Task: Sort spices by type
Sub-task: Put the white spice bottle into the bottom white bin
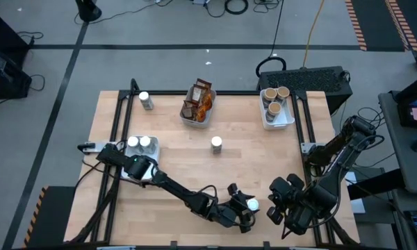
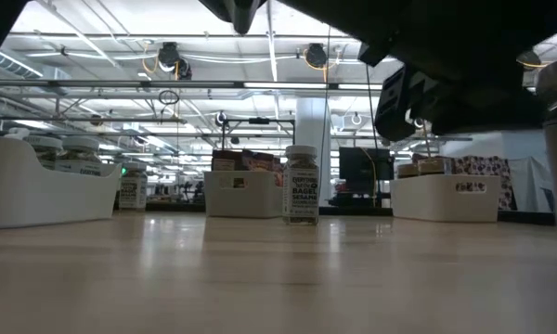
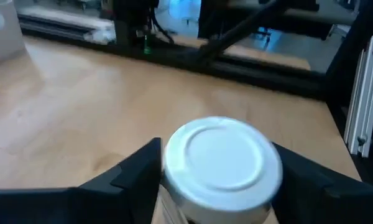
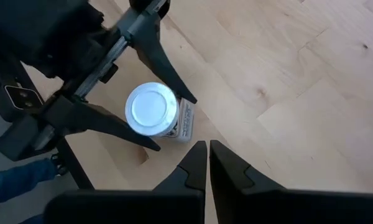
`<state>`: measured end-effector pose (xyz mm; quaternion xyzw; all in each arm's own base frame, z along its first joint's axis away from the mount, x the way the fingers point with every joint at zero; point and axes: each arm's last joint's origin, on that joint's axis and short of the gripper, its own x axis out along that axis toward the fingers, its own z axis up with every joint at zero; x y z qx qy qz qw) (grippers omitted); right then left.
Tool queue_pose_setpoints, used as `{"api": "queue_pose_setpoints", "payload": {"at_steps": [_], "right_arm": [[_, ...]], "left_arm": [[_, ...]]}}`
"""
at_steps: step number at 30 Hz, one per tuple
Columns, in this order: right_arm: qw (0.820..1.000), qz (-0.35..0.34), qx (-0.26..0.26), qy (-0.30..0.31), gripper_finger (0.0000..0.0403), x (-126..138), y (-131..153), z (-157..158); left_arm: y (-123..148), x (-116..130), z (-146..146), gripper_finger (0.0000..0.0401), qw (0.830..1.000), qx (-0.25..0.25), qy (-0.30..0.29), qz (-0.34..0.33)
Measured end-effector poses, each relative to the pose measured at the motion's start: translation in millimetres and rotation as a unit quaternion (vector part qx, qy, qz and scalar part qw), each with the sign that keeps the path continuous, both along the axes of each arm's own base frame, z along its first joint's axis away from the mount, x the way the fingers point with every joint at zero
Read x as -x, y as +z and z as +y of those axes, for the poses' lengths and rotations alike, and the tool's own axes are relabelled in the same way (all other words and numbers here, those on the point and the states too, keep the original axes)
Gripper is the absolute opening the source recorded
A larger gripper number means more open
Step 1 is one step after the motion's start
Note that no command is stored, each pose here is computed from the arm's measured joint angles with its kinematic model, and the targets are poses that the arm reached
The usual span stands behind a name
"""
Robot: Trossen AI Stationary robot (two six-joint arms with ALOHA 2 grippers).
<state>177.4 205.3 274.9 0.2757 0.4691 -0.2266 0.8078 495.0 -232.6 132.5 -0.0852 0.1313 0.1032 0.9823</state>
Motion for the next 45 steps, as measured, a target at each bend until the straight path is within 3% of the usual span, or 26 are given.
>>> {"api": "queue_pose_setpoints", "payload": {"at_steps": [3, 10, 16, 22, 26, 33, 40, 45], "right_arm": [[1.000, 0.001, 0.003, 0.006, 0.0000, 0.2, 0.0, 0.1], [1.000, 0.000, 0.002, 0.007, 0.0000, 0.3, 0.0, 0.5], [1.000, -0.018, 0.020, 0.003, 0.0000, -0.6, 0.6, -0.7], [0.999, -0.029, 0.026, -0.002, 0.0000, -1.1, 0.9, -1.0], [0.998, -0.053, 0.037, -0.009, 0.0000, -2.8, 2.0, -1.2], [0.994, -0.100, 0.041, -0.022, 0.0000, -7.0, 4.4, 1.0], [0.987, -0.146, 0.049, -0.052, 0.0000, -18.7, 7.4, -4.1], [0.984, -0.150, 0.049, -0.078, 0.0000, -32.7, 8.2, -15.5]], "left_arm": [[1.5, 0.0, -0.1, 0.0214, 1.000, -0.002, -0.002, -0.001], [20.2, 6.0, -1.6, 0.0213, 0.996, -0.069, -0.054, 0.033], [93.9, 19.3, 9.5, 0.0213, 0.991, -0.090, -0.097, 0.022], [170.6, 44.7, 49.1, 0.0213, 0.987, -0.094, -0.124, 0.024], [229.7, 88.3, 80.3, 0.0213, 0.981, -0.125, -0.148, 0.026], [273.7, 198.1, 134.0, 0.0213, 0.976, -0.123, -0.158, 0.082], [264.0, 312.2, 171.4, 0.0213, 0.982, -0.057, -0.155, 0.093], [233.5, 368.9, 192.1, 0.0213, 0.983, -0.015, -0.148, 0.106]]}}
